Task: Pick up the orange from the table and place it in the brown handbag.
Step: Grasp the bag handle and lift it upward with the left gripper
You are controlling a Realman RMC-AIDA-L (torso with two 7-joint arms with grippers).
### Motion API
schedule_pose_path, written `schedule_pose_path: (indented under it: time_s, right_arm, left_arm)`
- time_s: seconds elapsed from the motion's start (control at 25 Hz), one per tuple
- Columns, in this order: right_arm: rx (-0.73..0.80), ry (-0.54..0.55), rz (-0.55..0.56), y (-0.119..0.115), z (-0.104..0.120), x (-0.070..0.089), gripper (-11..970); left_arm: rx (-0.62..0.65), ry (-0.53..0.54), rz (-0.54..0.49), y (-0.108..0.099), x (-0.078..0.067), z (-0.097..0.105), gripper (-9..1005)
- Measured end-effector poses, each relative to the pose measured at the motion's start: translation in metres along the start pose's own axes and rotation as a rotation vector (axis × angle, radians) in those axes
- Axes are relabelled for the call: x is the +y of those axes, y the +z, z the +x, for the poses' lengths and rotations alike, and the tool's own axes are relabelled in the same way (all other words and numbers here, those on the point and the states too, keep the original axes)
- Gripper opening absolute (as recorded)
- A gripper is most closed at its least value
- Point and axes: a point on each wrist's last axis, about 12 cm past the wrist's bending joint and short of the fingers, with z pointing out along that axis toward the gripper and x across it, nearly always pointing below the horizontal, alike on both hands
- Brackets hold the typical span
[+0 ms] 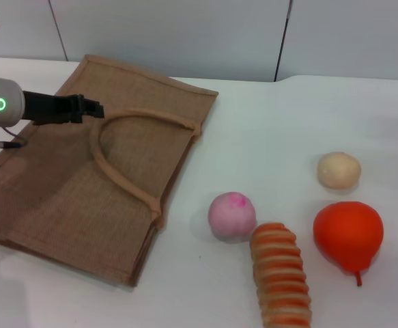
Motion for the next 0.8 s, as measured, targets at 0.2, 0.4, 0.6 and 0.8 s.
schedule_pose_path:
  time_s: [0.2, 0.4, 0.6, 0.8]
  right_arm:
    - [-0.001, 0.002, 0.012, 0.001, -0.001, -0.002, 744]
    - [-0.003, 0.004, 0.012, 0.001, -0.001, -0.001, 744]
    - [-0.005, 0.006, 0.010, 0.002, -0.001, 0.000, 744]
    - [-0.006, 0.008, 0.009, 0.002, -0.001, 0.000, 744]
  left_arm:
    - [0.017, 0.011, -0.032, 0.000, 0.002, -0.001, 512]
    - [0.012, 0.041, -0.036, 0.002, 0.000, -0.003, 520]
    - [0.029, 0.062, -0.035, 0.012, -0.005, -0.001, 521]
    - [0.053, 0.074, -0.055, 0.018, -0.007, 0.002, 521]
